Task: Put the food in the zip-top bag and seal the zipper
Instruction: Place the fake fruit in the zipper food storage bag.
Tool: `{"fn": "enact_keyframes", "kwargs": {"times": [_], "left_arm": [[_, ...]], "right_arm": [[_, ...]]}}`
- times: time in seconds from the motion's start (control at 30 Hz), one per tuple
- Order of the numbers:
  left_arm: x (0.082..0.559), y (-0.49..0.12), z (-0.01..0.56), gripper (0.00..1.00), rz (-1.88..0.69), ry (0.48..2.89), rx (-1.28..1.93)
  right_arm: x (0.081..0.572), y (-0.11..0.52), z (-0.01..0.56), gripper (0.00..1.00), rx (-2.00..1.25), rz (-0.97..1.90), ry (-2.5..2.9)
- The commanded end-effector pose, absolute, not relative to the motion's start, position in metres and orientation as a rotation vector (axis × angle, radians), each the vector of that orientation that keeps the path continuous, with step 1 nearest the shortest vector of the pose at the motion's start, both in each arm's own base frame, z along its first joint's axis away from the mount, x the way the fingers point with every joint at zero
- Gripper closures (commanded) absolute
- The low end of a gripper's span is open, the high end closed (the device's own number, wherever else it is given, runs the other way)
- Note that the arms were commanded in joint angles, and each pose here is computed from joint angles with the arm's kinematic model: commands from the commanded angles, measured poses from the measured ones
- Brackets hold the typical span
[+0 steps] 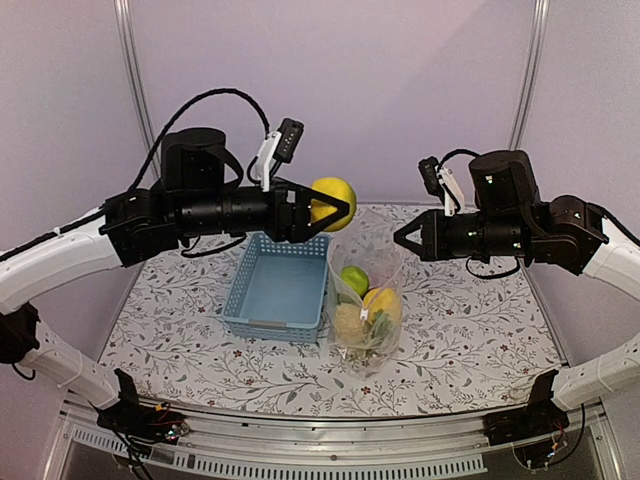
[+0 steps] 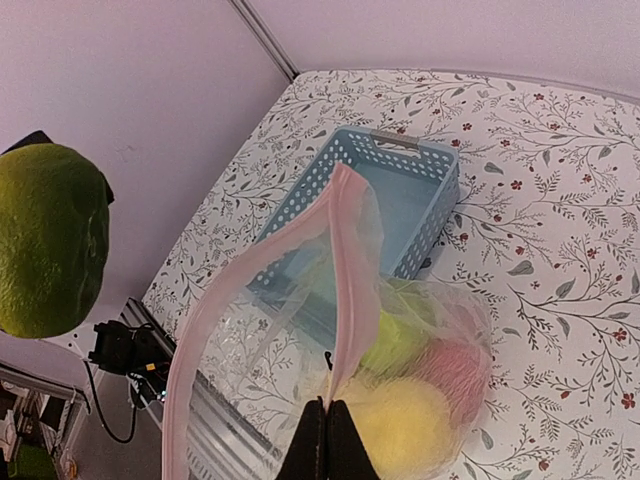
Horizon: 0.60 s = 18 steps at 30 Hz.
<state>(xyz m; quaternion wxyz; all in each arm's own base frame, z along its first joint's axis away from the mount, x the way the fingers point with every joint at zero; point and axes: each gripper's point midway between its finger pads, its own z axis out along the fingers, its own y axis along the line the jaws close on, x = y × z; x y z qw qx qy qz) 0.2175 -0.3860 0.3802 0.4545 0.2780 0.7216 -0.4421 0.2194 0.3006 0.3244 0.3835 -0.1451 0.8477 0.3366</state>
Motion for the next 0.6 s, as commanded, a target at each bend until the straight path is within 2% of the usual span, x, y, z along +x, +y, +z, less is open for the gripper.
{"fn": "enact_keyframes", "kwargs": {"times": [0.0, 0.37, 0.57], "left_arm": [[0.200, -0.421, 0.376, 0.28, -1.078, 1.759, 0.853], [0.205, -0.427, 0.334, 0.27, -0.932, 1.913, 0.918], [0.205, -0.429, 0.322, 0.19, -0.897, 1.947, 0.951]], "right_arm": [[0.218, 0.303, 0.334, 1.00, -0.377, 0.883, 2.128], [0.219, 0.298, 0.335, 1.00, -0.364, 0.860, 2.125], [0.221, 0.301, 0.333, 1.00, -0.371, 0.854, 2.133]]}}
